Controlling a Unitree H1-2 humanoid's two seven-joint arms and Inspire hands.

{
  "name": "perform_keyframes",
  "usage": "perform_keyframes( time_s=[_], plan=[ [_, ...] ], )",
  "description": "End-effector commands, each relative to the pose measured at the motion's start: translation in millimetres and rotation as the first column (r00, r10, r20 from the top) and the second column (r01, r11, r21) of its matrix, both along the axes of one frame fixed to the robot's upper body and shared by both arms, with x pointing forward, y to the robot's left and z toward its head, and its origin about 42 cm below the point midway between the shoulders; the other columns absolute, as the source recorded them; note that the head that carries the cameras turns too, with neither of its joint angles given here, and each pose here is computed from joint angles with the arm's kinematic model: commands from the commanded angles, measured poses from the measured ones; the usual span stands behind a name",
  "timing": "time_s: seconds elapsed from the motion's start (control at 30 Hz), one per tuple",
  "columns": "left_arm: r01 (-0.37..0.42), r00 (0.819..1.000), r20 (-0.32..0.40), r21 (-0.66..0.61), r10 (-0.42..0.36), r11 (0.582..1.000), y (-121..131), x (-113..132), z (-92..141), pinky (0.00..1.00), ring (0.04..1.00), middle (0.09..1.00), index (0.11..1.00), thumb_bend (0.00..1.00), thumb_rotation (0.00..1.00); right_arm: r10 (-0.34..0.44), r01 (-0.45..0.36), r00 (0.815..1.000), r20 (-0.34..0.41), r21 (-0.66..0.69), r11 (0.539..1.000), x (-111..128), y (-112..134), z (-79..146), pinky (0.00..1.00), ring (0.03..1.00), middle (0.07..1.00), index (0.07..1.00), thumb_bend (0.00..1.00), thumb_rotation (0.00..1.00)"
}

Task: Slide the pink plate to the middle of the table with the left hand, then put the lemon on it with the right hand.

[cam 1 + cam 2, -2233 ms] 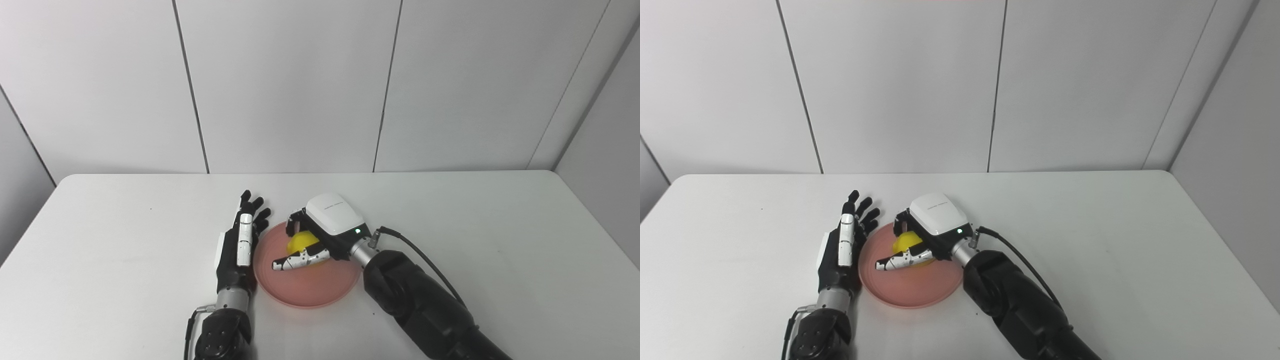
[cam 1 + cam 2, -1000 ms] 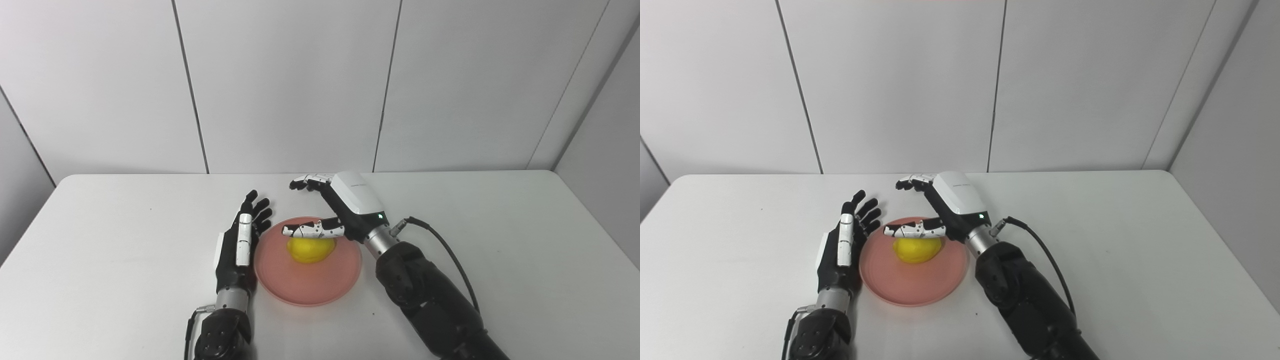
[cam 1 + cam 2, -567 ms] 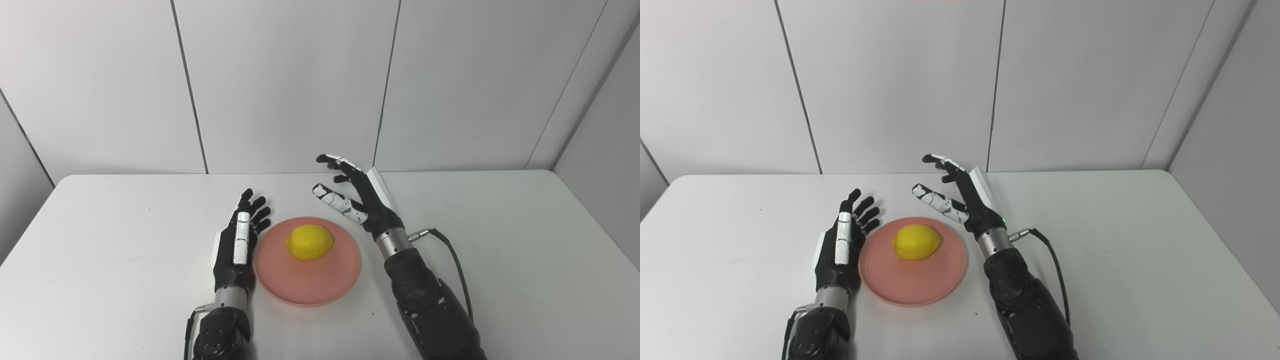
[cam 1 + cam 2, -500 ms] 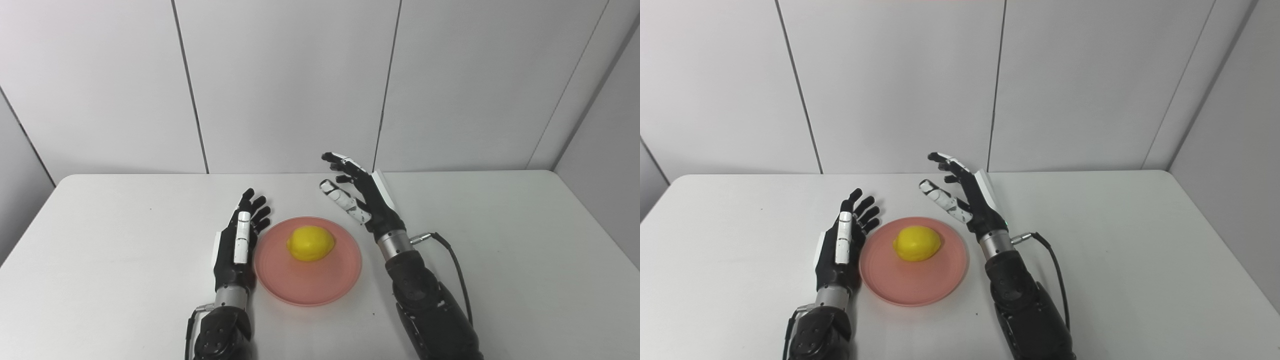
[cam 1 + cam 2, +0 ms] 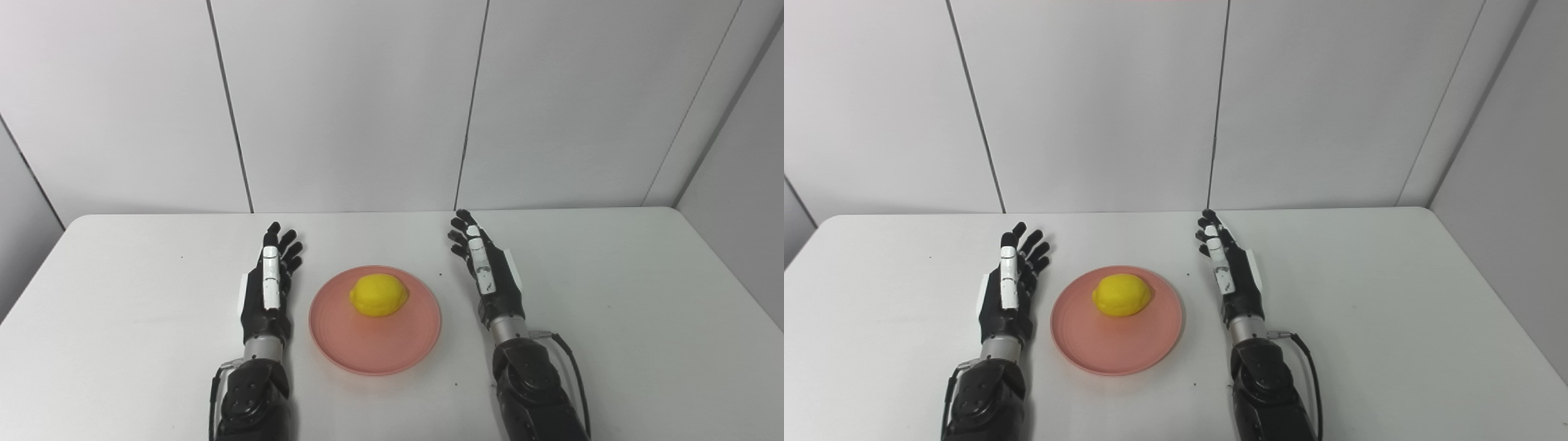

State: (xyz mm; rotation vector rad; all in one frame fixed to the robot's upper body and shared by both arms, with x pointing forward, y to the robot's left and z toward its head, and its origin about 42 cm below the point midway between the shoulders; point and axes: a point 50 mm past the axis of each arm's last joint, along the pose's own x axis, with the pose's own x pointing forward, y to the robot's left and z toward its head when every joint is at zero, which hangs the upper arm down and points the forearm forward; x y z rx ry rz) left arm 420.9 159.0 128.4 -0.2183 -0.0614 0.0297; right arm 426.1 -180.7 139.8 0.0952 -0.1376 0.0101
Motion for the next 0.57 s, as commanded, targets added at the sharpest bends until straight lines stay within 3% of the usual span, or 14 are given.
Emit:
perform_keyframes(
  time_s=[0.0, 0.27, 0.53],
  plan=[
    [-0.007, 0.999, -0.039, 0.047, 0.009, 0.999, 6.9, 5.1, -7.7, 0.99, 0.930, 0.933, 0.957, 0.81, 0.96, 0.002, -0.003, 1.000, 0.018, 0.065, 0.998, 4.6, 6.6, 11.8, 0.93, 0.895, 0.900, 0.906, 0.88, 0.98],
    [0.067, 0.992, -0.114, 0.145, -0.050, 0.987, 17.6, 15.3, -9.5, 1.00, 0.968, 0.974, 1.000, 0.87, 0.98, -0.056, 0.069, 0.996, -0.064, 0.217, 0.974, -3.3, 8.8, -4.8, 0.97, 0.916, 0.919, 0.937, 0.87, 1.00],
    [0.101, 0.987, -0.144, 0.167, -0.077, 0.981, 21.7, 12.7, -10.9, 1.00, 0.979, 0.987, 1.000, 0.82, 1.00, -0.066, 0.103, 0.989, -0.135, 0.285, 0.953, -7.6, 12.4, -17.4, 1.00, 0.940, 0.947, 0.964, 0.81, 1.00]
  ],
)
